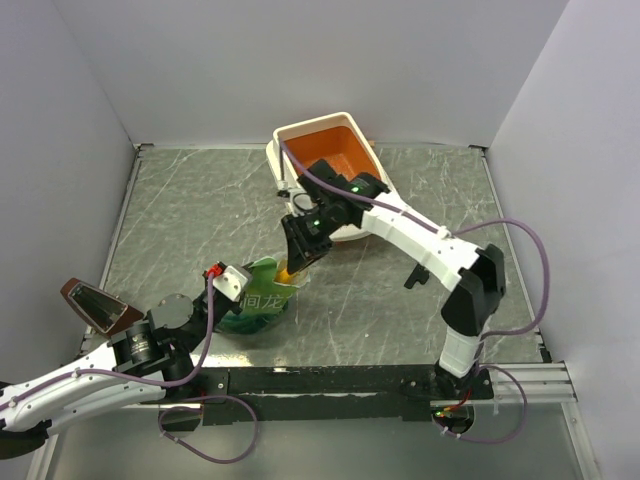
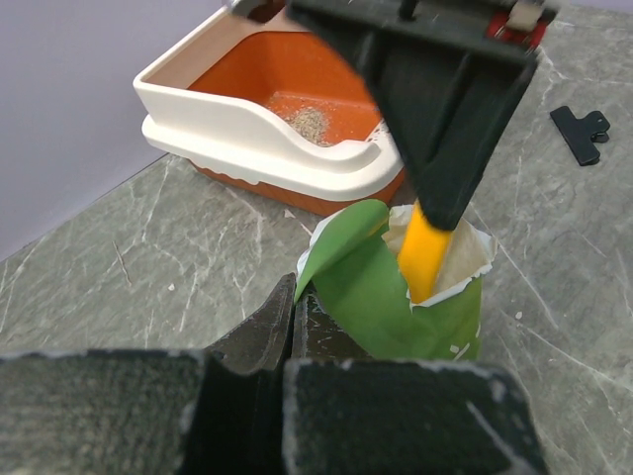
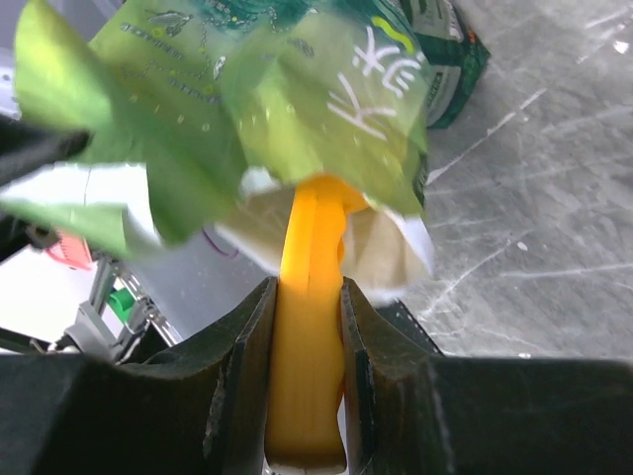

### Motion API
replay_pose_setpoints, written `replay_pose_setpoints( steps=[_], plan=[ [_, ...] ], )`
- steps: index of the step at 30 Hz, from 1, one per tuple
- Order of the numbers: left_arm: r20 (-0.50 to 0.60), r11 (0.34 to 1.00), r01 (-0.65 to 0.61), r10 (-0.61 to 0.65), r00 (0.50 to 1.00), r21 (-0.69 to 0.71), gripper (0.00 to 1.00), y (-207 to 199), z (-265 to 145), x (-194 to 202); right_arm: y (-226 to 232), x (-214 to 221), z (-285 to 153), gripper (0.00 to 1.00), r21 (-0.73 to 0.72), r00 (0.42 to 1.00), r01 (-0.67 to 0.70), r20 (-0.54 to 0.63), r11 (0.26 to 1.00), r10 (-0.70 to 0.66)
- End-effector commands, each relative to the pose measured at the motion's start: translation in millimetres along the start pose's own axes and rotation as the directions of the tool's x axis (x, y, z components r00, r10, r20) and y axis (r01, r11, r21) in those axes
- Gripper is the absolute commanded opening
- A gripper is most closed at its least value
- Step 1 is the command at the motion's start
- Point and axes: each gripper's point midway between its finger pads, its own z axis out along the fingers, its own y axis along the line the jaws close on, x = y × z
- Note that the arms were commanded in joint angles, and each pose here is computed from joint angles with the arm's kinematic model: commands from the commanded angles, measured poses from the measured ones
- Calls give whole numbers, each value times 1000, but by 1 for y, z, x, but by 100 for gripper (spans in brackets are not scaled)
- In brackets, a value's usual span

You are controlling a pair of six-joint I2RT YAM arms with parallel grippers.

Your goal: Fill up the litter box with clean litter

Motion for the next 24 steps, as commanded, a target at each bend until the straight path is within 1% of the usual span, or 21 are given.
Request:
replay_pose_setpoints(
  steps=[1,4,7,9,13,18,24],
  plan=[
    [60,998,56,-57,997,16,1,-1,0,-24,-11,16,25,0,111,993,-11,-113,994,24],
    [63,998,58,-59,996,13,1,0,-1,-24,-10,19,51,0,73,988,-34,-146,997,45],
    [66,998,57,-58,996,12,1,1,-1,-25,-5,23,69,0,-5,986,-61,-158,998,59],
    [65,998,56,-56,996,9,1,1,-1,-23,1,23,75,0,-70,989,-64,-141,995,54],
    [72,998,54,-55,996,23,1,-1,-2,-24,6,28,75,0,-193,993,-78,-100,978,59],
    [89,998,54,-58,994,46,1,-4,-3,-26,10,34,64,0,-351,996,-82,-49,933,69],
    [92,997,48,-54,994,65,1,-8,-4,-26,9,39,53,0,-480,997,-64,4,875,76]
  ],
)
